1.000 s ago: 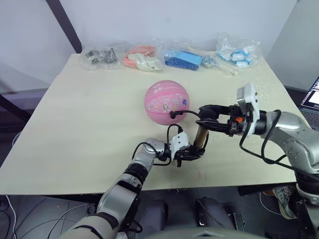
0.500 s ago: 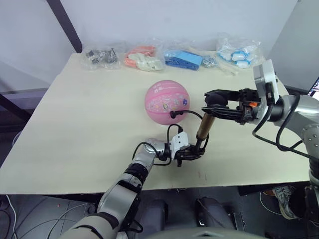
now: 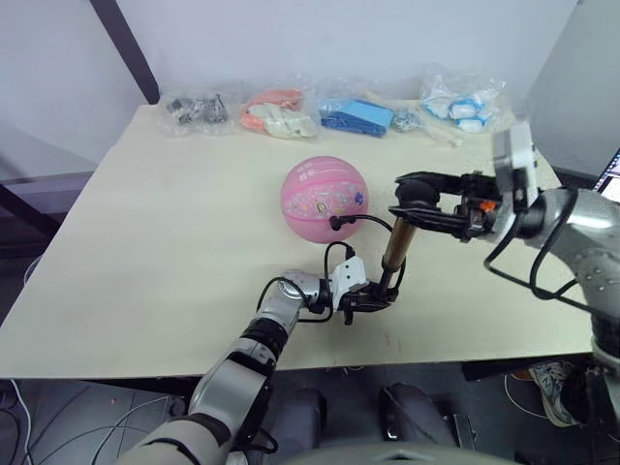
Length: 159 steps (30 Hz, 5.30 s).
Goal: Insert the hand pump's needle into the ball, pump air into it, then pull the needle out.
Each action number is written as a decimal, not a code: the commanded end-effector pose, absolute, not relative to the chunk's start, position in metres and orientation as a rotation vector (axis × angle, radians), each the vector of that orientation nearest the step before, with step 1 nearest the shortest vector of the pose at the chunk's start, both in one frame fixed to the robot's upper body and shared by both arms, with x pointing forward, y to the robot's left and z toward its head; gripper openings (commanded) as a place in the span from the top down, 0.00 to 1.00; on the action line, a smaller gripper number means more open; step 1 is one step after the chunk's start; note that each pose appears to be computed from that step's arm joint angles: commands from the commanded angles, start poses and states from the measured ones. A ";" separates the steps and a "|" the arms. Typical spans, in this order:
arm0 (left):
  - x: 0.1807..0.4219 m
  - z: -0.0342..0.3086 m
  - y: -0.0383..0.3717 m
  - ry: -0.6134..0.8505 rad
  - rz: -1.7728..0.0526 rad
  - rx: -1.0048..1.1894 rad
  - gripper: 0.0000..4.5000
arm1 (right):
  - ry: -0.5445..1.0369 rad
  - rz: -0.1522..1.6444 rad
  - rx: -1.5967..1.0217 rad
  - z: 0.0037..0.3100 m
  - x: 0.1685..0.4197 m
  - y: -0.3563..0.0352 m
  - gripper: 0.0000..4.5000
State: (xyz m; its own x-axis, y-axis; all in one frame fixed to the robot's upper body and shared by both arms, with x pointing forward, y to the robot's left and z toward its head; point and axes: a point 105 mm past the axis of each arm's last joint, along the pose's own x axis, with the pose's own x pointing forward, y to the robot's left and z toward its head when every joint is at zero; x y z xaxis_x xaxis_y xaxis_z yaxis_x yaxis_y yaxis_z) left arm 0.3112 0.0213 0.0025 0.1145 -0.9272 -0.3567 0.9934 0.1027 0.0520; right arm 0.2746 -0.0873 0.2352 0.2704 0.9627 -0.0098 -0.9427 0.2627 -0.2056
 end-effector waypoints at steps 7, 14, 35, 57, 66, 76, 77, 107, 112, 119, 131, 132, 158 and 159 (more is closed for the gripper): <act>0.297 -0.032 0.042 0.436 -1.410 0.291 0.76 | 0.030 1.329 -0.196 0.166 0.270 -0.069 0.57; 0.297 -0.032 0.042 0.434 -1.408 0.288 0.76 | 0.088 1.325 -0.180 0.135 0.268 -0.064 0.57; 0.297 -0.032 0.041 0.437 -1.416 0.291 0.76 | -0.168 1.304 -0.196 0.246 0.271 -0.089 0.57; 0.295 -0.033 0.041 0.437 -1.421 0.292 0.76 | -0.178 1.301 -0.242 0.266 0.272 -0.093 0.57; 0.296 -0.033 0.041 0.437 -1.415 0.291 0.76 | -0.014 1.303 -0.194 0.175 0.273 -0.077 0.57; 0.297 -0.032 0.041 0.433 -1.412 0.291 0.76 | 0.106 1.279 -0.211 0.109 0.270 -0.066 0.57; 0.297 -0.032 0.041 0.433 -1.412 0.290 0.76 | 0.110 1.270 -0.197 0.105 0.270 -0.066 0.57; 0.297 -0.033 0.041 0.436 -1.415 0.288 0.76 | -0.282 1.304 -0.244 0.305 0.263 -0.105 0.57; 0.297 -0.033 0.041 0.437 -1.416 0.291 0.76 | -0.254 1.308 -0.241 0.298 0.266 -0.105 0.57; 0.296 -0.033 0.041 0.436 -1.417 0.291 0.76 | -0.064 1.315 -0.282 0.223 0.272 -0.094 0.57; 0.295 -0.033 0.043 0.437 -1.415 0.292 0.76 | 0.076 1.330 -0.227 0.139 0.266 -0.069 0.57; 0.295 -0.033 0.043 0.437 -1.415 0.292 0.76 | 0.080 1.326 -0.215 0.135 0.266 -0.067 0.57; 0.295 -0.034 0.041 0.439 -1.416 0.287 0.76 | -0.238 1.322 -0.281 0.274 0.267 -0.094 0.57; 0.295 -0.034 0.041 0.439 -1.416 0.288 0.76 | -0.260 1.312 -0.287 0.282 0.267 -0.096 0.57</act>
